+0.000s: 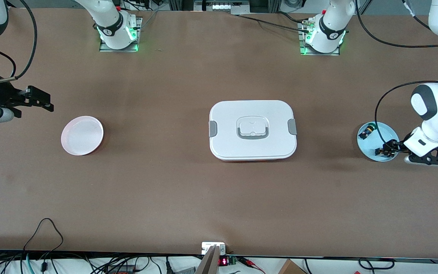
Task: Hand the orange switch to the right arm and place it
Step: 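Lower the left gripper and grasp the orange-topped switch in the dish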
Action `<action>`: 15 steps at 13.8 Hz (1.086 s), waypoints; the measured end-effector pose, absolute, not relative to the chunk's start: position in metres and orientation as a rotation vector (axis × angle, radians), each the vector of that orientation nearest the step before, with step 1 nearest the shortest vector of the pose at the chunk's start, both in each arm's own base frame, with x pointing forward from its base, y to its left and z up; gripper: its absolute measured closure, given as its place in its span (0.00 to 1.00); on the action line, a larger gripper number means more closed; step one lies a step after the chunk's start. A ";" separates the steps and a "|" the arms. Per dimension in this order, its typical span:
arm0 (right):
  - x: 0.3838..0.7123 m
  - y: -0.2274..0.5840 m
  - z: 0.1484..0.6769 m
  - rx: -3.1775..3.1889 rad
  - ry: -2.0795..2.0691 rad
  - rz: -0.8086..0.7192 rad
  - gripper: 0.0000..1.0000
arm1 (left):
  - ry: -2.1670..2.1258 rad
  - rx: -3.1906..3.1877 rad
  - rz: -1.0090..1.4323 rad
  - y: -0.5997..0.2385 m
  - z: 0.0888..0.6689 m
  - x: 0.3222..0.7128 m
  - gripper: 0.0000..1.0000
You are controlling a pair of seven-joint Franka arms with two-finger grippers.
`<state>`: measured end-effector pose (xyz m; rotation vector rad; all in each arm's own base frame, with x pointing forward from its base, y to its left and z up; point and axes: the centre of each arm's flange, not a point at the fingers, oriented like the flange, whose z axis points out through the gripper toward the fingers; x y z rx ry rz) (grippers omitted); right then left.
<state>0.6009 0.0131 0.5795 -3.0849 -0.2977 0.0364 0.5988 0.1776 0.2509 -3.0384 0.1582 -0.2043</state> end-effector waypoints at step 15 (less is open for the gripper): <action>0.601 0.013 0.579 -3.085 -0.298 0.036 0.00 | 0.135 -3.023 -0.296 0.180 0.195 0.564 0.00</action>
